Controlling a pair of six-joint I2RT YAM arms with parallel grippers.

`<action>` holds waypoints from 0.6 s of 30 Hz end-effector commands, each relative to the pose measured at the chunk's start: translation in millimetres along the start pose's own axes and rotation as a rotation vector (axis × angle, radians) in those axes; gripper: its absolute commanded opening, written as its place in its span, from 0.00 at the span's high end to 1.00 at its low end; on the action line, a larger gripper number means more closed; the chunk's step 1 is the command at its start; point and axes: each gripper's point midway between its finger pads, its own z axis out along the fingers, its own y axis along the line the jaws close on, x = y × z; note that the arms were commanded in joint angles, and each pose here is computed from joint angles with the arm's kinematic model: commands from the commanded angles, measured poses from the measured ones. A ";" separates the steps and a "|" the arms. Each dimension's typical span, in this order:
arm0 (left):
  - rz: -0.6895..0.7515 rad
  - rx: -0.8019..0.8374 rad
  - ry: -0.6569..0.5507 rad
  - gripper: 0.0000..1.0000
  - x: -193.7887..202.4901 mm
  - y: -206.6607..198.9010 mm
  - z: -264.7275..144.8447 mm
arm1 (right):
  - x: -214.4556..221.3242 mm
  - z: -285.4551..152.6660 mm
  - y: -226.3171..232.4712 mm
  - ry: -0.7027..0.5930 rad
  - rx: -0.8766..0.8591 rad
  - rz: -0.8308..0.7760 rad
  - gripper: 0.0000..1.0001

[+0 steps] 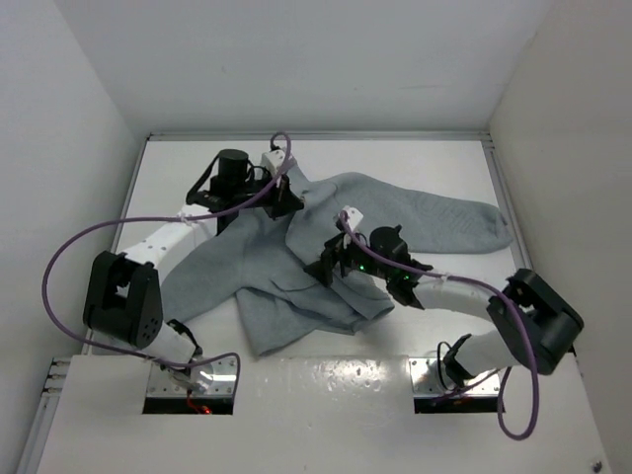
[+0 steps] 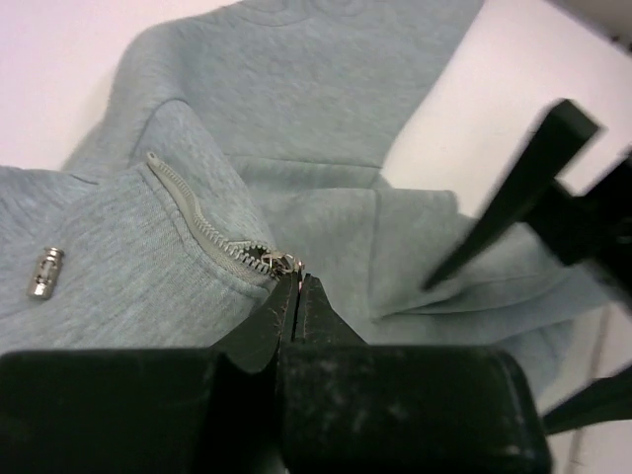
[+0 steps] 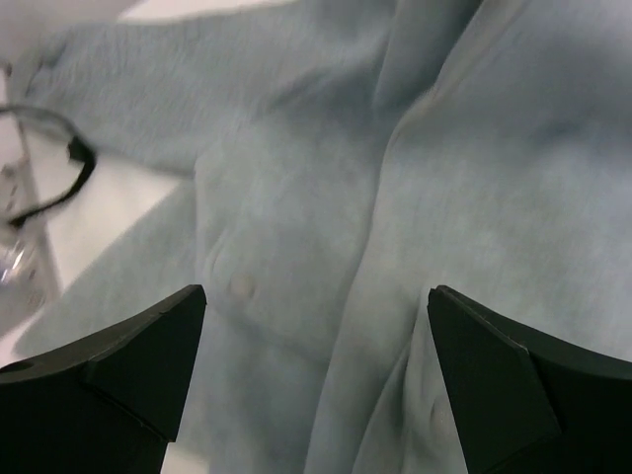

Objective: Zip up the jacket

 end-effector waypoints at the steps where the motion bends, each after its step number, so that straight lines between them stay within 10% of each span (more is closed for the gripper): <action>1: -0.087 0.136 -0.077 1.00 -34.7 -34.4 -18.7 | -88.7 30.8 -1.3 -0.244 0.025 -0.081 0.06; 13: -0.270 0.243 -0.146 1.00 -59.5 -60.4 -49.2 | -128.1 116.6 -46.0 -0.318 0.187 -0.085 0.12; 18: -0.309 0.247 -0.152 1.00 -59.4 -57.0 -57.1 | -131.6 123.4 -60.8 -0.332 0.226 -0.123 0.57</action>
